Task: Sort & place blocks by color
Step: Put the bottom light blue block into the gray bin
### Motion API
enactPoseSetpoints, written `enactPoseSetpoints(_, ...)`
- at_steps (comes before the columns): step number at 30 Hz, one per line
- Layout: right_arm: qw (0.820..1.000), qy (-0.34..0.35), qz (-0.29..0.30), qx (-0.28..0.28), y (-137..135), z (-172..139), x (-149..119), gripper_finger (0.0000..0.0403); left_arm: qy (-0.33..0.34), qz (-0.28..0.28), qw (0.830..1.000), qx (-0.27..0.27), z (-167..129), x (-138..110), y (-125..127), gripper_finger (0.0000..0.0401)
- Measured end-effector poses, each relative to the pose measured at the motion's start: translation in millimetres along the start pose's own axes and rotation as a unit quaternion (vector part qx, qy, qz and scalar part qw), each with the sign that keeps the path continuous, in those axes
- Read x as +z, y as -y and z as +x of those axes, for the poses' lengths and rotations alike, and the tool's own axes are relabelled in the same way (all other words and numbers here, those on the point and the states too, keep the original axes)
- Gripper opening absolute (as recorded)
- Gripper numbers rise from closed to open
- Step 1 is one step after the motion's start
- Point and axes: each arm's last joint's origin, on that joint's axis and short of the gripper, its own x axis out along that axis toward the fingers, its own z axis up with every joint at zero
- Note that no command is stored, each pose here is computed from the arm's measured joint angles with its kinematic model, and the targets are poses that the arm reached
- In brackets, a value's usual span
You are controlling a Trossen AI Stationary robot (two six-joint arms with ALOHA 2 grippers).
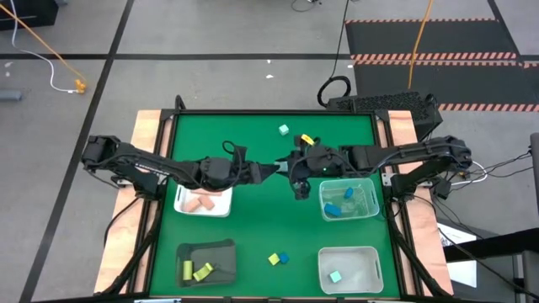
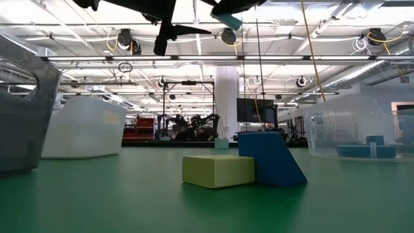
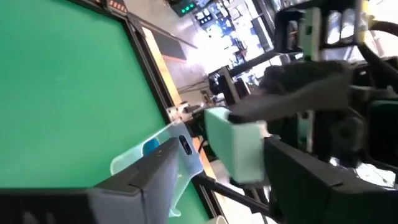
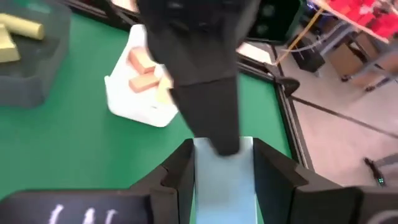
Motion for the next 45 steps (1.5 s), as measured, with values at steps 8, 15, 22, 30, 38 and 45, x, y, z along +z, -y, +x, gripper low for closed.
enactPoseSetpoints(8,0.992,-0.076,0.097,0.016,-6,-5,-14,0.0111,-0.012,0.003,1.000,-0.011,0,-1,2,0.0164)
enactPoseSetpoints(15,0.951,-0.242,0.183,0.054,-30,-29,-40,0.0111,-0.019,0.047,0.999,0.003,0,-2,-1,0.0184)
enactPoseSetpoints(22,0.888,-0.376,0.234,0.124,-64,-64,-52,0.0116,-0.062,0.098,0.987,0.115,0,-3,-28,0.0223)
enactPoseSetpoints(30,0.882,-0.396,0.176,0.187,-107,-92,-51,0.0115,-0.104,0.129,0.968,0.189,-5,-4,-45,0.0234)
enactPoseSetpoints(38,0.893,-0.297,0.173,0.290,-165,-123,-34,0.0116,-0.279,0.253,0.924,0.064,-15,-35,-31,0.0235)
enactPoseSetpoints(45,0.874,-0.243,0.286,0.310,-194,-120,-39,0.0119,-0.307,0.373,0.876,0.001,-33,-66,-18,0.0235)
